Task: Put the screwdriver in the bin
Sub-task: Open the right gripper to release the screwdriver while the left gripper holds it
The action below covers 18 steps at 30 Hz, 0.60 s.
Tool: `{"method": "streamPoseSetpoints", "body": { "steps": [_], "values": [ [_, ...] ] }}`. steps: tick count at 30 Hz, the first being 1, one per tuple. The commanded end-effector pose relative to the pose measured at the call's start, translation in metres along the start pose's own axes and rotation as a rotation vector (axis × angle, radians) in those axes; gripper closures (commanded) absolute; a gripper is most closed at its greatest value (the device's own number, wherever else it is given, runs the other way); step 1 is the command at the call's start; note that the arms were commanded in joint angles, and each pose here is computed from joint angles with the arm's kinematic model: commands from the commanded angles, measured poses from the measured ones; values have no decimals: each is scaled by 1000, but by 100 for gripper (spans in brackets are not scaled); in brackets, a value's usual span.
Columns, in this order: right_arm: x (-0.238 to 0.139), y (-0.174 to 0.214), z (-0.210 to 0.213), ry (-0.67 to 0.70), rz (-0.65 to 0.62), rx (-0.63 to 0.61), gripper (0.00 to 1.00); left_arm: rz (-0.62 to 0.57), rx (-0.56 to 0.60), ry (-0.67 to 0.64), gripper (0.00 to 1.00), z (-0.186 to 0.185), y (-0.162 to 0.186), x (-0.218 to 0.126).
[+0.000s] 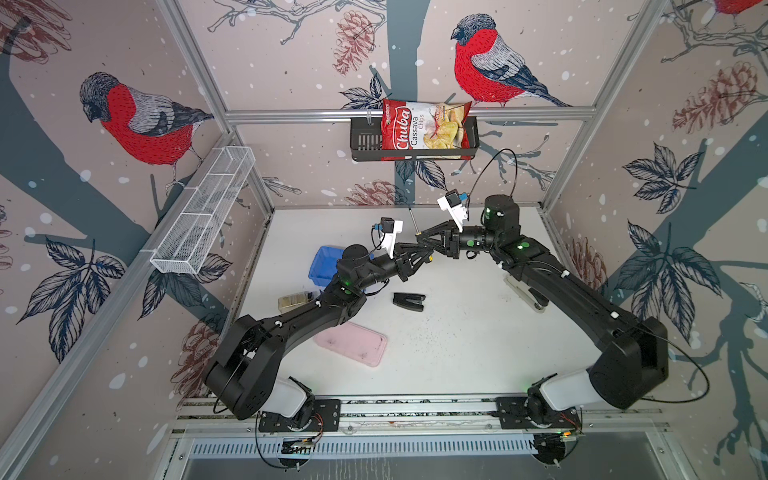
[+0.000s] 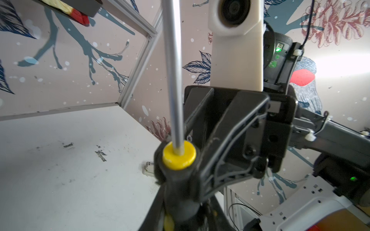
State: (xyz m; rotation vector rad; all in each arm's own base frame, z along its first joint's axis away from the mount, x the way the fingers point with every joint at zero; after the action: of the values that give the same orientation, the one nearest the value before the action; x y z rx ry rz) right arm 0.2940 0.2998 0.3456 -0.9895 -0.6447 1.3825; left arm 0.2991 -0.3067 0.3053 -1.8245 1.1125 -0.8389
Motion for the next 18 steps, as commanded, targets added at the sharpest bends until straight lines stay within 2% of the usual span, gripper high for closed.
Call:
{"method": "streamPoseSetpoints", "body": {
  "steps": [1, 6, 9, 11, 16, 18],
  "values": [
    [-2, -4, -2, 33, -9, -29, 52, -86, 8, -61, 100, 9, -14, -6],
    [-1, 4, 4, 38, 1, -96, 21, -145, -63, -149, 100, 28, -14, -23],
    [3, 7, 6, 58, 12, -141, 7, -175, -107, -229, 100, 43, -12, -36],
    [7, 11, 7, 74, 22, -169, 4, -186, -142, -286, 100, 54, -9, -44],
    [19, 24, 8, 73, 63, -196, 3, -236, -231, -381, 100, 71, -9, -64],
    [26, 30, 8, 90, 83, -213, 3, -248, -286, -471, 100, 84, -5, -74]
  ]
}}
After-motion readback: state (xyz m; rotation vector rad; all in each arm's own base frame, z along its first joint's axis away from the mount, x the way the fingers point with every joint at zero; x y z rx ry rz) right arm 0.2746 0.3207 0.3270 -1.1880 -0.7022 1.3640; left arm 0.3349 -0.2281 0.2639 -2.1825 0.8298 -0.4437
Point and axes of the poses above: each gripper's point midway between its finger pads, its own x axis out along the fingers, its own z axis along the line the jaws close on, y = z × x, the point moved 2 cm from there along -x, back along the fingers, and after that the axes turned 5 degrees about x, right-handed, at the moved point
